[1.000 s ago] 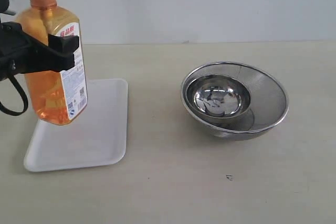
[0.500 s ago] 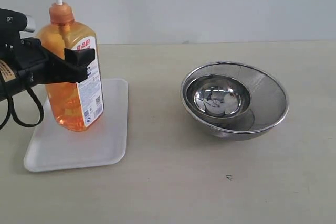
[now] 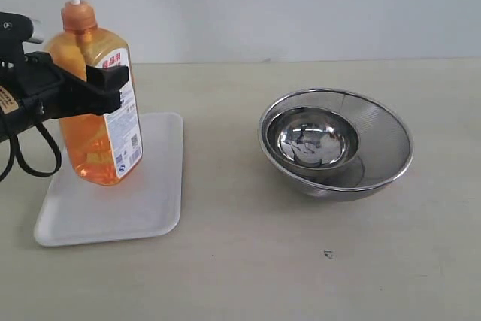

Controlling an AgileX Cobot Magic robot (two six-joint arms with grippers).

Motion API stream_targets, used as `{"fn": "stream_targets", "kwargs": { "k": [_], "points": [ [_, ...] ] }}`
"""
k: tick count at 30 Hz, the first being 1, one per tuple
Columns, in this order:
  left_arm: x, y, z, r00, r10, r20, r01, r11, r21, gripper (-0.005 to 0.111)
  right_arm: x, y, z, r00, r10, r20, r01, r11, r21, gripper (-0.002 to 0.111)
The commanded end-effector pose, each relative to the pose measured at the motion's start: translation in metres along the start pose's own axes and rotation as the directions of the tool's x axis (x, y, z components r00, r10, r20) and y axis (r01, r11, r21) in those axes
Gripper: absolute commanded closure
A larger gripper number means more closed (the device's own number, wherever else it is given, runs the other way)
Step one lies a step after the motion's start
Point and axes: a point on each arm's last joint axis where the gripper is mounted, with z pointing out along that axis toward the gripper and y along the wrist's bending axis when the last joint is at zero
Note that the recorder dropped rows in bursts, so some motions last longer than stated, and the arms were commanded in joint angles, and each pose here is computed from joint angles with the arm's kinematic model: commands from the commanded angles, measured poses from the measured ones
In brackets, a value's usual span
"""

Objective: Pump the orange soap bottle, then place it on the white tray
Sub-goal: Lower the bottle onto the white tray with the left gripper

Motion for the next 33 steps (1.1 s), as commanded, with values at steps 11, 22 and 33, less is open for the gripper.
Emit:
{"fn": "stream_targets", "kwargs": {
  "k": [11, 22, 33],
  "points": [
    [-0.0082, 0.0015, -0.0003, 0.999, -0.004, 0.052, 0.004, 1.0, -0.01, 0.102, -0.0023, -0.0033, -0.0037, 1.0, -0.002, 0.02, 0.002, 1.0, 0.01, 0.109],
    [-0.0082, 0.0014, -0.0003, 0.999, -0.012, 0.051, 0.012, 1.0, -0.009, 0.082, -0.0034, -0.0032, -0.0038, 0.999, -0.003, 0.032, 0.002, 1.0, 0.009, 0.109],
    [-0.0102, 0.0011, -0.0005, 0.997, -0.011, 0.074, 0.012, 1.0, -0.005, 0.021, -0.0034, -0.0032, -0.0038, 0.999, -0.002, 0.032, 0.002, 1.0, 0.009, 0.109]
  ]
}}
